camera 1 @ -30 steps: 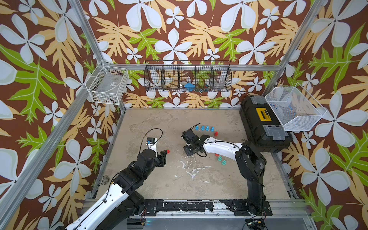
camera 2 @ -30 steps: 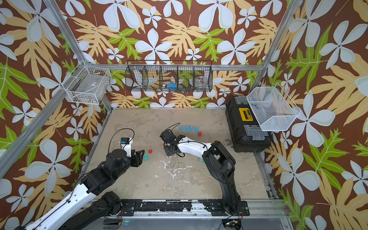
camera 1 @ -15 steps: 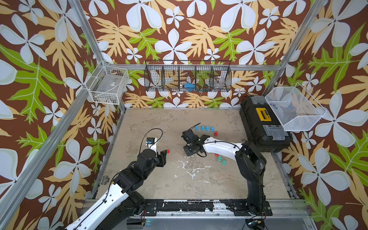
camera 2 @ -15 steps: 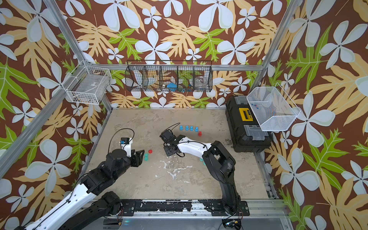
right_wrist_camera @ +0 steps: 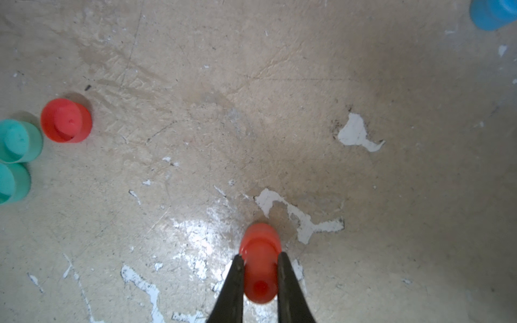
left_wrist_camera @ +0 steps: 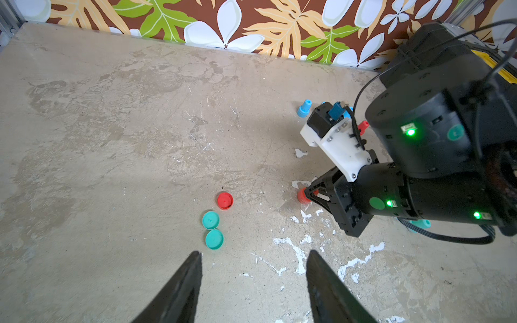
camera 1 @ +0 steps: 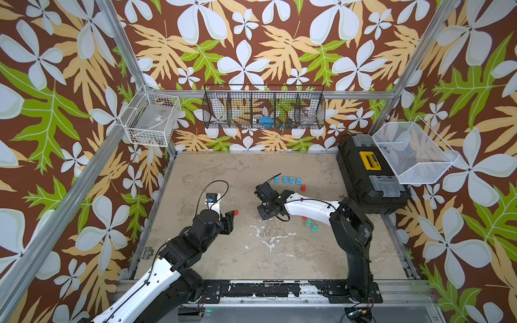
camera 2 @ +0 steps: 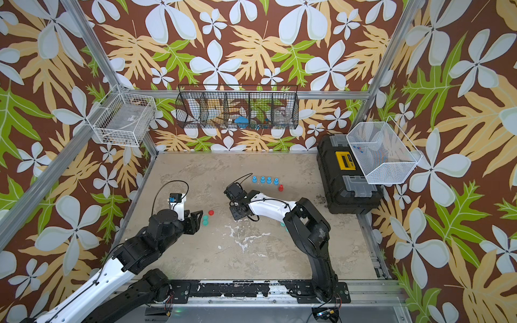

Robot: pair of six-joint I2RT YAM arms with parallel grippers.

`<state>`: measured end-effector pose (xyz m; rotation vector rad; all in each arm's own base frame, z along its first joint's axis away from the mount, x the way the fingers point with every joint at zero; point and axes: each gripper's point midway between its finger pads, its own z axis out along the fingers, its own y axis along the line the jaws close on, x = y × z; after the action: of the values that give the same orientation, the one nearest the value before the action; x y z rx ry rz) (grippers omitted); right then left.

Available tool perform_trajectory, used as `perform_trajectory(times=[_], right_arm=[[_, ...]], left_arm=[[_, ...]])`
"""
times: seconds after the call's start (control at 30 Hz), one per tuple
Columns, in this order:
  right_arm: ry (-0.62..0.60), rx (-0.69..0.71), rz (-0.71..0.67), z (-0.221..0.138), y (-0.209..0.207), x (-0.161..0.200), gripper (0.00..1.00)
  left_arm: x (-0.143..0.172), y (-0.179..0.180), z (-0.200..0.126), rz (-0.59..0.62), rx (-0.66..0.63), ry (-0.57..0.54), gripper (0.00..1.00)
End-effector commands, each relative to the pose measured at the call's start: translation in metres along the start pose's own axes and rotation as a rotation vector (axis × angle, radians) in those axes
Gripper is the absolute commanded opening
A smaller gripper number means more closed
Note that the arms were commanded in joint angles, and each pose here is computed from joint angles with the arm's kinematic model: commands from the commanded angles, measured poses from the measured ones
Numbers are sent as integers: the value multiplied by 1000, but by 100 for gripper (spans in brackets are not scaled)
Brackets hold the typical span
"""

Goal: Close the stamp cap
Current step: Move the stamp at the center of the board.

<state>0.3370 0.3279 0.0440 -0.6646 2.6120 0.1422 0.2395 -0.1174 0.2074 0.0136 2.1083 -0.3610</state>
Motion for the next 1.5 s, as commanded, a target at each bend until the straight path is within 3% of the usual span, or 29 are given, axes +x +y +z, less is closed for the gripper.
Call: perform_trajectory(times=[0.0, 0.33, 0.87, 1.17, 1.47], right_arm=[[8, 0, 9, 4, 0, 6, 11], [41, 24, 7, 14, -10, 13, 11], [20, 153, 182, 2, -137, -2, 11], [37, 180, 230, 20, -178, -26, 10], [40, 201, 239, 26, -188, -38, 14]], left_arm=[[-2, 0, 0, -3, -1, -13, 61], [-2, 0, 0, -3, 1, -13, 62], [-3, 0, -1, -3, 5, -16, 62], [-2, 0, 0, -4, 4, -13, 62], [-2, 0, 1, -3, 2, -10, 62]])
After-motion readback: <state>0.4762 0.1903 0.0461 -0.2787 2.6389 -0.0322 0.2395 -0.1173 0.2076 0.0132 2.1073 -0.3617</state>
